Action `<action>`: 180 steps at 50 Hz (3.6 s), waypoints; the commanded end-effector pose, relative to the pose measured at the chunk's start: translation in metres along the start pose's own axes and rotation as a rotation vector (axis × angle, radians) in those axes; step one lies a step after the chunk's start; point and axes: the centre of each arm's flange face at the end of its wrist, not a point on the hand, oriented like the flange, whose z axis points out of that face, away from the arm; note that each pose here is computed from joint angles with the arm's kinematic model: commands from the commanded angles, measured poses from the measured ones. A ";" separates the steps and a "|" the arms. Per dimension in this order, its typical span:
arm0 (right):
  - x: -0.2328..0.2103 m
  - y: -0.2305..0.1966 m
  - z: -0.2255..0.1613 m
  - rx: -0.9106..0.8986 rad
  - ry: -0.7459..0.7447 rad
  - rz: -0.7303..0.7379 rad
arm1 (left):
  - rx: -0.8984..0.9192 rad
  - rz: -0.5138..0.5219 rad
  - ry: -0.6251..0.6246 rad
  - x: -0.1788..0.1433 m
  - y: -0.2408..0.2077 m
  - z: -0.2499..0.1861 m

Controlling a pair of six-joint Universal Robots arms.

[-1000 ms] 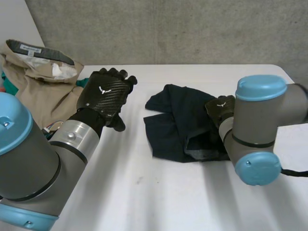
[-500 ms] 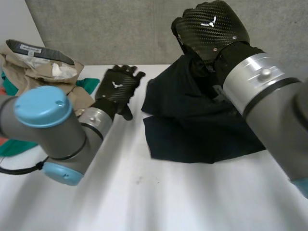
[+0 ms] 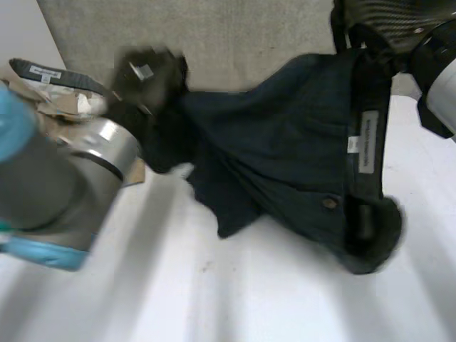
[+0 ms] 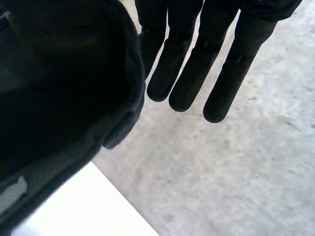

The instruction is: Fold the laundry.

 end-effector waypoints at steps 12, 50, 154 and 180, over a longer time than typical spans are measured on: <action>0.024 -0.069 -0.032 0.191 0.140 0.010 | 0.356 0.018 -0.077 -0.036 -0.174 -0.052; 0.006 0.172 0.140 -0.020 0.221 -0.115 | -0.088 0.162 -0.075 0.010 0.066 0.116; -0.053 0.084 -0.034 -0.302 -0.035 -0.300 | -0.049 0.409 -0.048 -0.034 -0.008 -0.056; -0.010 0.125 0.059 -0.425 0.018 -0.398 | -0.460 0.242 0.042 -0.004 0.057 0.027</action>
